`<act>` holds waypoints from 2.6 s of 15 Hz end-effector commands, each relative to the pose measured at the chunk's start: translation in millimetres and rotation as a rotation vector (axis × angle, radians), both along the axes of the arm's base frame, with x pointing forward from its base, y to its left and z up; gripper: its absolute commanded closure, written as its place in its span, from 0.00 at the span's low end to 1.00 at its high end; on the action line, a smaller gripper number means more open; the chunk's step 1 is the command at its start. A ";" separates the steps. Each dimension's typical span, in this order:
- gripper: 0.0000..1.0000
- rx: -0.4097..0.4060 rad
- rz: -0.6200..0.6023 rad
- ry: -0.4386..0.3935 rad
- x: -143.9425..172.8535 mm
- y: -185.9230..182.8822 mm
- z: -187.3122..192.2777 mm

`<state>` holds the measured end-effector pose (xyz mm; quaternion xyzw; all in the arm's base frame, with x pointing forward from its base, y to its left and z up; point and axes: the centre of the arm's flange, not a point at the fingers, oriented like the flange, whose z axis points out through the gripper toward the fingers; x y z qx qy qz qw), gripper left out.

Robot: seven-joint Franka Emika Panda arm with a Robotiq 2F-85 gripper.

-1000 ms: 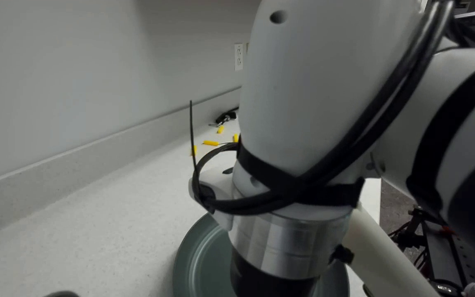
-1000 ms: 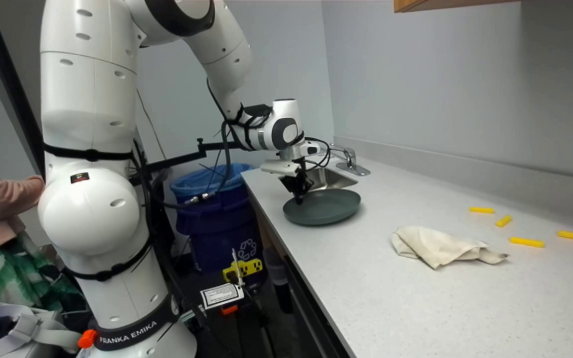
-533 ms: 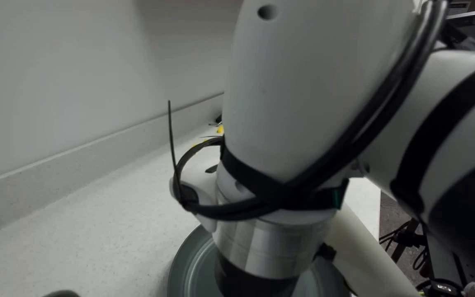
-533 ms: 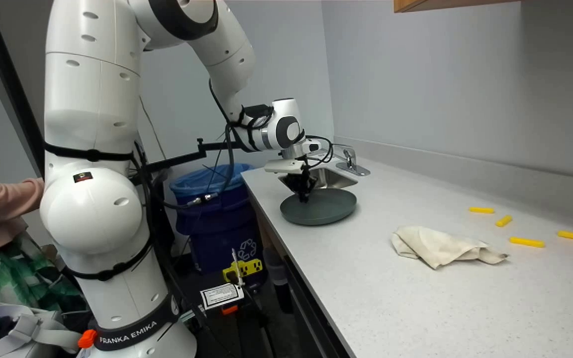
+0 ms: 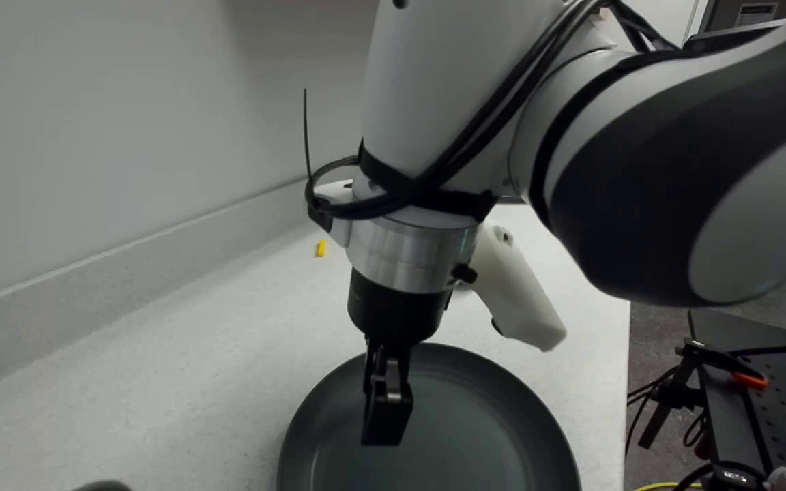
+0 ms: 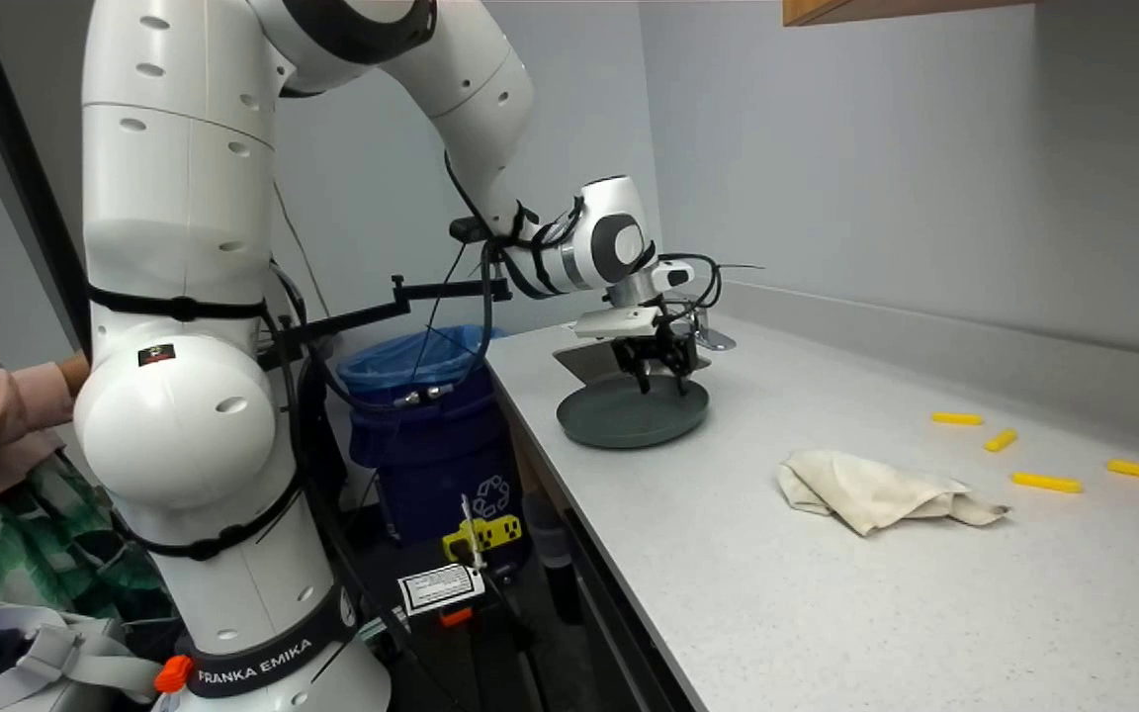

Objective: Use the cloth to wipe the table and then move it to the left and wipe the countertop

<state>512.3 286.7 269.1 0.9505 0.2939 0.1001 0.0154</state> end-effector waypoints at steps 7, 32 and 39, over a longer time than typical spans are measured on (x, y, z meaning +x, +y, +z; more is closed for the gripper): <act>0.00 -0.015 -0.300 -0.111 41.1 -168.2 45.1; 0.00 0.090 -0.802 -0.114 59.2 -310.9 -34.4; 0.49 0.119 -0.820 -0.110 62.7 -308.0 -34.2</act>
